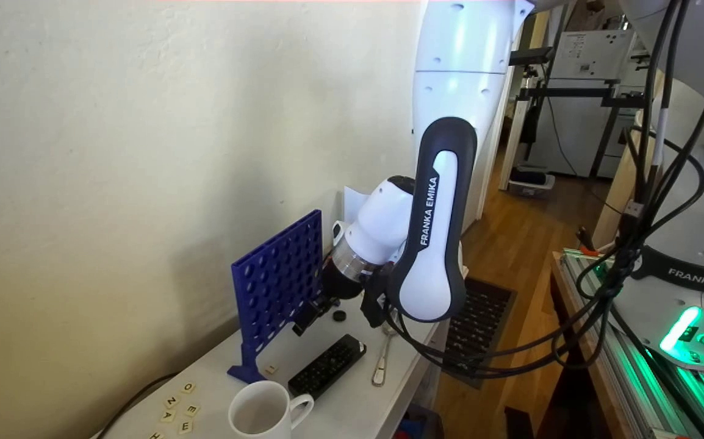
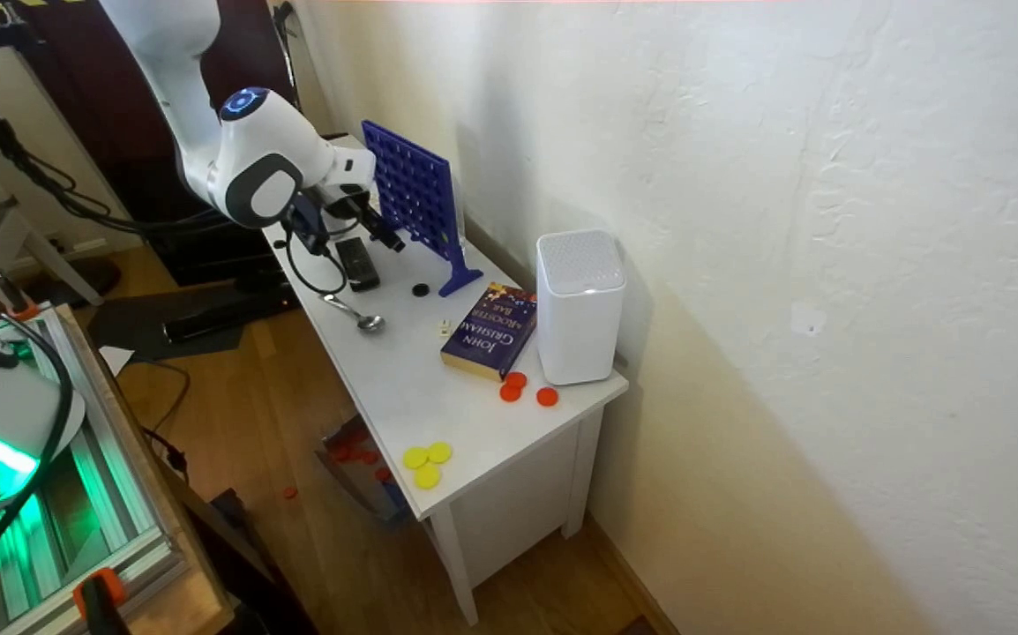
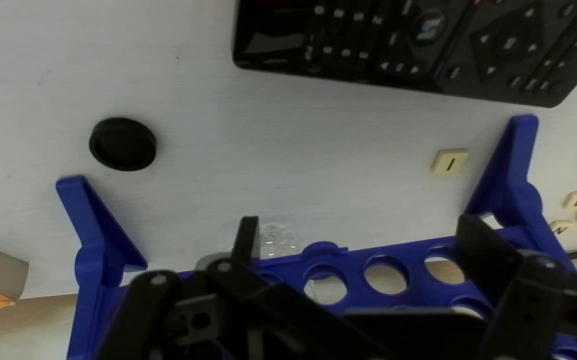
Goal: Release the chips from the blue gameboard.
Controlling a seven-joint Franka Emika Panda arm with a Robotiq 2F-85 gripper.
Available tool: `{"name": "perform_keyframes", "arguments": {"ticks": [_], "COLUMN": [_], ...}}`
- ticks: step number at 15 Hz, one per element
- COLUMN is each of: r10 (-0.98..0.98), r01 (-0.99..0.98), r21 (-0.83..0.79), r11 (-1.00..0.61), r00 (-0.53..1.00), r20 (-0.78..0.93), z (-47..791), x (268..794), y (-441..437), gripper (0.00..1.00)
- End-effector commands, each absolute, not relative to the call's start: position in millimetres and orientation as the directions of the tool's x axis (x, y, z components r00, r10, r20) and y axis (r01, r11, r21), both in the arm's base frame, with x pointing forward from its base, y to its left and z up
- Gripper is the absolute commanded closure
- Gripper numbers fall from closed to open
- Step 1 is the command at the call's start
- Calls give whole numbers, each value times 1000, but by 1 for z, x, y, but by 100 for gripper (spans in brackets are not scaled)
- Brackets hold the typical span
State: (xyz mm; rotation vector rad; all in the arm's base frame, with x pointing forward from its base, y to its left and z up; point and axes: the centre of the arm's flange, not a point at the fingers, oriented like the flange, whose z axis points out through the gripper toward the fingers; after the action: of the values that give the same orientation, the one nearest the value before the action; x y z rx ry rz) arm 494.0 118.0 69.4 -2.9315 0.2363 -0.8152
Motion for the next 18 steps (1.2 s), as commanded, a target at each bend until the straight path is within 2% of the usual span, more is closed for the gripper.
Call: {"name": "perform_keyframes", "arguments": {"ticks": [1,6,10,18], "r10": [-171,-160,-139,-125], "r01": [-125,-106,-90,-90], "r21": [-120,-124,-110,-89], "r11": [-985,-987,-990,-992], "r00": [823,776,765,768], "r20": [542,610,629,628], "z": [64,67,63,48], "x": [497,501,505,512], "y": [128,133,130,119], "gripper": [0,0,13,12]}}
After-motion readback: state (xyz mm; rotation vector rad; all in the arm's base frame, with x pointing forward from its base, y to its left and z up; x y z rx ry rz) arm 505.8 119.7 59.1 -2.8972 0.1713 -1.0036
